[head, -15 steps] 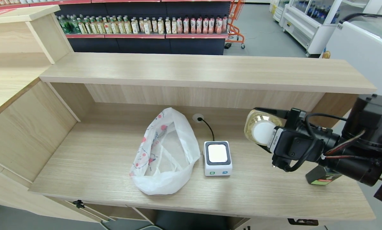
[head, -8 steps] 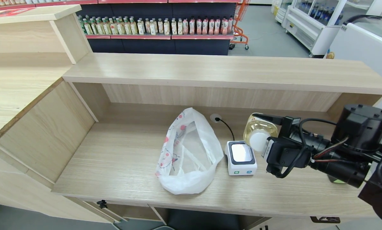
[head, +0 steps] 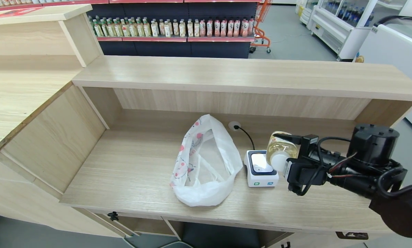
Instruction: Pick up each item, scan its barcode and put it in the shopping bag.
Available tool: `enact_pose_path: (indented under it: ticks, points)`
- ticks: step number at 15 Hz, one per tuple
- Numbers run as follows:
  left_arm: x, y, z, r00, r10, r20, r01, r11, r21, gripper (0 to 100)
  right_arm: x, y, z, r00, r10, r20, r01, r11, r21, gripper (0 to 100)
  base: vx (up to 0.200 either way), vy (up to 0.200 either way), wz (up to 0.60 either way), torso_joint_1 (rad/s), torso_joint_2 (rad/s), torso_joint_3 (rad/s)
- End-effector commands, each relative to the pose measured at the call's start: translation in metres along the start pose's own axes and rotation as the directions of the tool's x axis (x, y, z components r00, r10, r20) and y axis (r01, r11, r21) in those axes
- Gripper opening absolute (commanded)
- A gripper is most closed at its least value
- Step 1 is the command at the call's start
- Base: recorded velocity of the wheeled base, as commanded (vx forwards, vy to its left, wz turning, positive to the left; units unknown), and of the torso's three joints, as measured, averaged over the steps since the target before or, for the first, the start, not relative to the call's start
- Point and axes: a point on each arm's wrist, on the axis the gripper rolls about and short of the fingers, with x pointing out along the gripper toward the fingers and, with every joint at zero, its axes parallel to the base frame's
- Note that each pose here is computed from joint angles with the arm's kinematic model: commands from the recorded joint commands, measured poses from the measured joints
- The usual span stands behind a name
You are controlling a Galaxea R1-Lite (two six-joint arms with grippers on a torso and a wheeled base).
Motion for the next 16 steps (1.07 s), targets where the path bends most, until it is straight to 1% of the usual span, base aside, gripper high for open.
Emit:
enact_pose_path:
  ticks: [1,7,9,12,16]
  points:
    - [0.0,0.0,0.0,1.0,-0.001,0.001,0.001,1.0,0.0,100,0.004,0.008,-0.004,1.0,0.017,-0.002,-0.017,1.0,0.006,0,0.0,0.0,0.0,0.0,0.0,0.0]
    - [0.0,0.0,0.0,1.0,0.001,0.001,-0.001,1.0,0.0,100,0.019,0.027,-0.013,0.999,0.024,0.036,-0.025,1.0,0.008,0,0.0,0.0,0.0,0.0,0.0,0.0]
    - [0.0,0.0,0.0,1.0,-0.001,-0.001,0.001,1.0,0.0,100,0.022,0.031,-0.017,0.999,0.024,0.036,-0.024,1.0,0.009,0,0.0,0.0,0.0,0.0,0.0,0.0]
    - [0.0,0.0,0.0,1.0,-0.001,0.001,0.001,1.0,0.0,100,0.029,0.044,-0.025,0.998,0.037,0.053,-0.038,0.999,0.018,0,0.0,0.0,0.0,0.0,0.0,0.0]
    - [0.0,0.0,0.0,1.0,-0.003,0.001,0.003,1.0,0.001,100,0.035,0.052,-0.033,0.997,0.046,0.061,-0.047,0.999,0.025,0,0.0,0.0,0.0,0.0,0.0,0.0]
